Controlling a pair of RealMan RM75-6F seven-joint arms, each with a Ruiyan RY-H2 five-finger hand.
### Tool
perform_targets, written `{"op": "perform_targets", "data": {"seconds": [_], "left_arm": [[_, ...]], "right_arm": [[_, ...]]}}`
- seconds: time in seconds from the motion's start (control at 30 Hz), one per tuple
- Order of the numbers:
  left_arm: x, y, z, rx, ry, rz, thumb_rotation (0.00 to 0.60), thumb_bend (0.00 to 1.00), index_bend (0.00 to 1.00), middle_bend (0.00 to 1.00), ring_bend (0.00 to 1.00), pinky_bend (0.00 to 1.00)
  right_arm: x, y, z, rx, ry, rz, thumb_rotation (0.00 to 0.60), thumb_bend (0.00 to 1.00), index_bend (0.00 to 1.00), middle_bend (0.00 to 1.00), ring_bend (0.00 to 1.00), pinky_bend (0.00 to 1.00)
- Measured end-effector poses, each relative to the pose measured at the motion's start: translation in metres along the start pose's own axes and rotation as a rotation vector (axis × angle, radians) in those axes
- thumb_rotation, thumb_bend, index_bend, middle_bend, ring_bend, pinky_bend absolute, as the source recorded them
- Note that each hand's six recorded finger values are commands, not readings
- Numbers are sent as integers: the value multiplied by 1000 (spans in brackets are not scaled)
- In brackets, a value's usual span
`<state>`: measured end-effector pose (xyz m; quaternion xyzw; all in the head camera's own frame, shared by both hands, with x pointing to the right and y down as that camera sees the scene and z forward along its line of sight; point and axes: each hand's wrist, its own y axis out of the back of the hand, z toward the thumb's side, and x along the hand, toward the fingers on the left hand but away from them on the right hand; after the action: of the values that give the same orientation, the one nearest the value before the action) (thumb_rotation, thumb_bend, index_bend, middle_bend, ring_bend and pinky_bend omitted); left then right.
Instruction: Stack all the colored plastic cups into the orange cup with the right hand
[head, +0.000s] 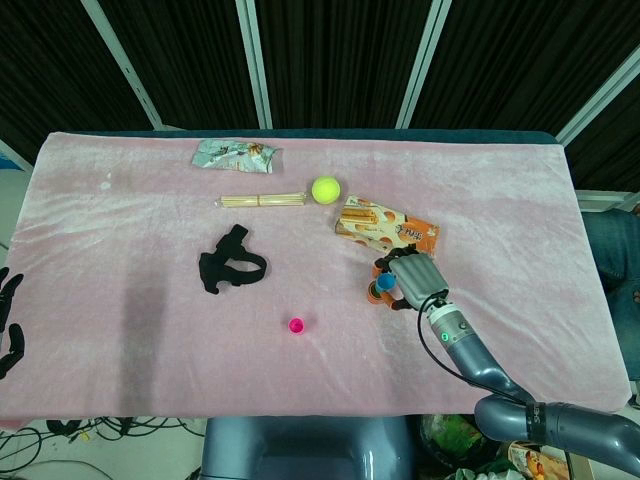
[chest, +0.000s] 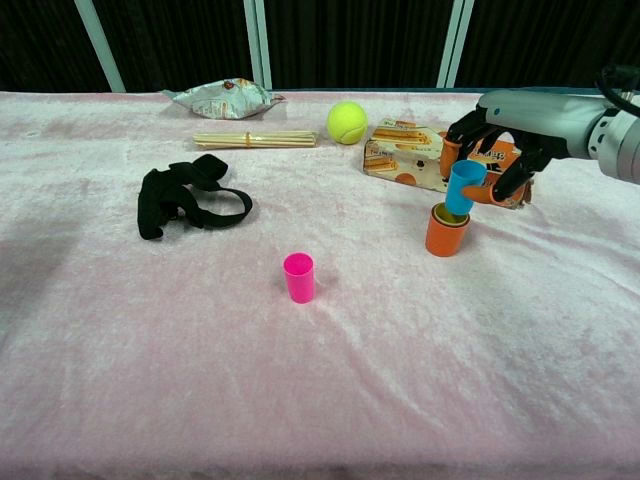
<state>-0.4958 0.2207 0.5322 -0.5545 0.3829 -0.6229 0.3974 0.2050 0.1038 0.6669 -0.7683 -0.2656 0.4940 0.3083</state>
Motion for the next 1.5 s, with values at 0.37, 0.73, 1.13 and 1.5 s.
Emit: {"op": "perform_targets", "data": {"seconds": [0.37, 0.73, 1.13, 1.5], "left_arm": [[0, 0, -1, 0, 4, 0, 600, 698, 70, 11, 0, 31], [0, 0, -1, -2, 4, 1, 600, 698, 66, 11, 0, 31], [0, 2, -1, -7, 2, 6, 600, 699, 66, 11, 0, 31], [0, 3, -1, -10, -2, 7, 600, 698, 66, 11, 0, 31]], "right_arm": [[-1, -13, 1, -8, 8, 18, 600, 358, 515, 456, 232, 208], [3, -15, 6, -6, 19, 48, 600, 195, 172, 171, 161, 207], [19, -2, 57, -46, 143, -6, 600, 201, 255, 282, 167, 207], [12, -31, 122, -69, 262, 56, 600, 202, 259, 281, 167, 207]]}}
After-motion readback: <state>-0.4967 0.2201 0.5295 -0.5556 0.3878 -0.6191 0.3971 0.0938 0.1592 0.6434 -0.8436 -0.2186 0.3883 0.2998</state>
